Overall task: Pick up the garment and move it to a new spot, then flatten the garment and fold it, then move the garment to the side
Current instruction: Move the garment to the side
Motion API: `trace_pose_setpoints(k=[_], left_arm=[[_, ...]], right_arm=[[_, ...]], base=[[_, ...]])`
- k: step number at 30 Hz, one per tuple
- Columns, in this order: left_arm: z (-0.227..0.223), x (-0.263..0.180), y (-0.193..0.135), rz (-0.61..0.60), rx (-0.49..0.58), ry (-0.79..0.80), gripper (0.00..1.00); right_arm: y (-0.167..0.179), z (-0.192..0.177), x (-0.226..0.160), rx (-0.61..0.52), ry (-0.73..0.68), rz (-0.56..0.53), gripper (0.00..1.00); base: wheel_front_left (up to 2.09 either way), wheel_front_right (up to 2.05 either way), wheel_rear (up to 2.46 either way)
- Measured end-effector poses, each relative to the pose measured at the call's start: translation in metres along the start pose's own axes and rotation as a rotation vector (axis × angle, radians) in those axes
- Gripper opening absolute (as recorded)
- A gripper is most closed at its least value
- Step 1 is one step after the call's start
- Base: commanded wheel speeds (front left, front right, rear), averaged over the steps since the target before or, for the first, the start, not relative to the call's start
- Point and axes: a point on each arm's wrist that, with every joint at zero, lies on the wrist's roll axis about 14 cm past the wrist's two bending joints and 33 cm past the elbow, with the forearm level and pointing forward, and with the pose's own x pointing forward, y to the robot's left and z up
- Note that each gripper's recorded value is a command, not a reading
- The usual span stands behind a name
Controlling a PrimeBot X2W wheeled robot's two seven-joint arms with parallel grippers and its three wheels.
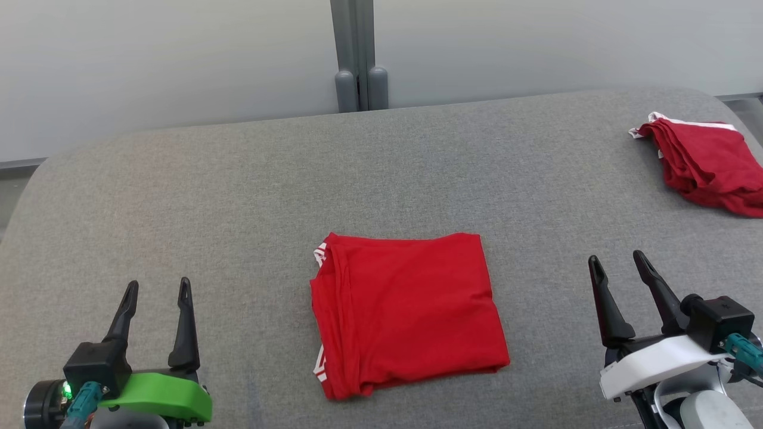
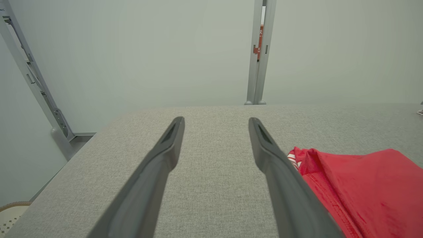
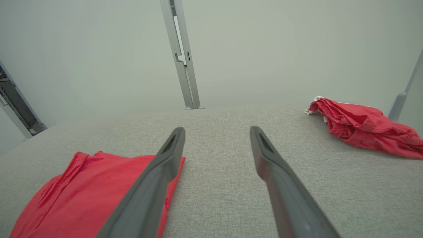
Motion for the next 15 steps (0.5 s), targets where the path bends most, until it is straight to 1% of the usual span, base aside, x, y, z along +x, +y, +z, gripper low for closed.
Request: trace_pose_setpoints(k=[15], left_arm=[[-0.0017, -0.0002, 0.0028, 0.012, 0.003, 0.009, 1.0]], right_arm=[[0.0012, -0.0061, -0.0003, 0.005, 0.02, 0.002, 1.0]], base=[[0.0, 0.0, 0.0]])
